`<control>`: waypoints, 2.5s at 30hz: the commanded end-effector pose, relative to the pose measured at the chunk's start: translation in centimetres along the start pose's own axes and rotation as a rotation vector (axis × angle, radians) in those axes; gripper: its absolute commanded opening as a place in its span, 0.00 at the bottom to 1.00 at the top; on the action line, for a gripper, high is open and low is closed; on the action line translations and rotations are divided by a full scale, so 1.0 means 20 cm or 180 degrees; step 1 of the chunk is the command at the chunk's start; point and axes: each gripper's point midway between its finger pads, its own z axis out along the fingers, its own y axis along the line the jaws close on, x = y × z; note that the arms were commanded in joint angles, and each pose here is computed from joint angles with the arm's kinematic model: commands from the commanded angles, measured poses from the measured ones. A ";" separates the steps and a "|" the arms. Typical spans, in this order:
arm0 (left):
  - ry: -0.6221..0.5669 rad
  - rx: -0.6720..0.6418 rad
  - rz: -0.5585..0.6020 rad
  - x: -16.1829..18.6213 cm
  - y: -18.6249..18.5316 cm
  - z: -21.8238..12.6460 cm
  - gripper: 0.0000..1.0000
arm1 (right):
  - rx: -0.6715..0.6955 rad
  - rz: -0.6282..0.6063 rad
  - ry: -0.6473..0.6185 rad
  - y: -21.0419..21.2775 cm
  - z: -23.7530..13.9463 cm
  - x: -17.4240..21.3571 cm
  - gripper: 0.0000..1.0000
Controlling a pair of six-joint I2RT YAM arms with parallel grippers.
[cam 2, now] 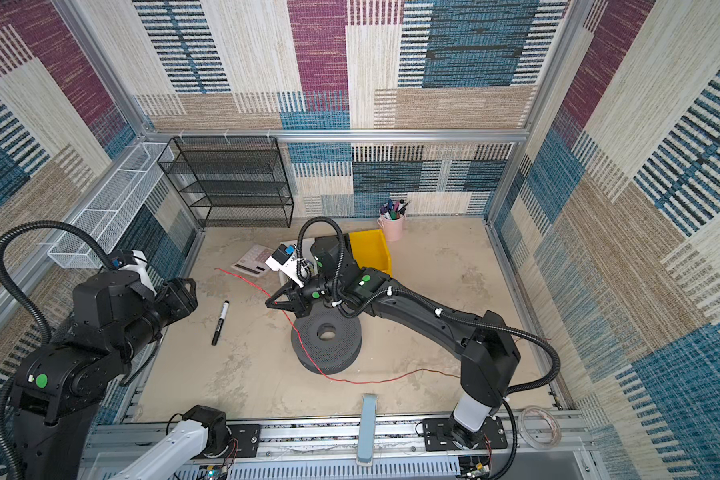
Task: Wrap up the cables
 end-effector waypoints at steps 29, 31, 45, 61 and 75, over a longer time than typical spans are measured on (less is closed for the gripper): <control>0.1700 0.1818 -0.0879 1.20 -0.37 0.70 0.54 | 0.0463 -0.0059 -0.0347 -0.07 -0.26 0.05 0.00; 0.1699 0.1848 -0.0873 1.22 -0.37 0.72 0.53 | 0.0446 -0.0063 -0.0348 -0.07 -0.25 0.05 0.00; 0.1820 0.2131 -0.0856 1.38 -0.43 0.81 0.49 | 0.0386 -0.0019 -0.0269 -0.10 -0.21 0.06 0.00; 0.1969 0.2135 -0.1008 1.47 -0.44 0.89 0.25 | 0.0341 -0.0028 -0.0264 -0.10 -0.19 0.05 0.00; 0.1884 0.1816 -0.0874 1.33 -0.40 0.79 0.00 | 0.0457 -0.0112 -0.0345 -0.09 -0.24 0.02 0.00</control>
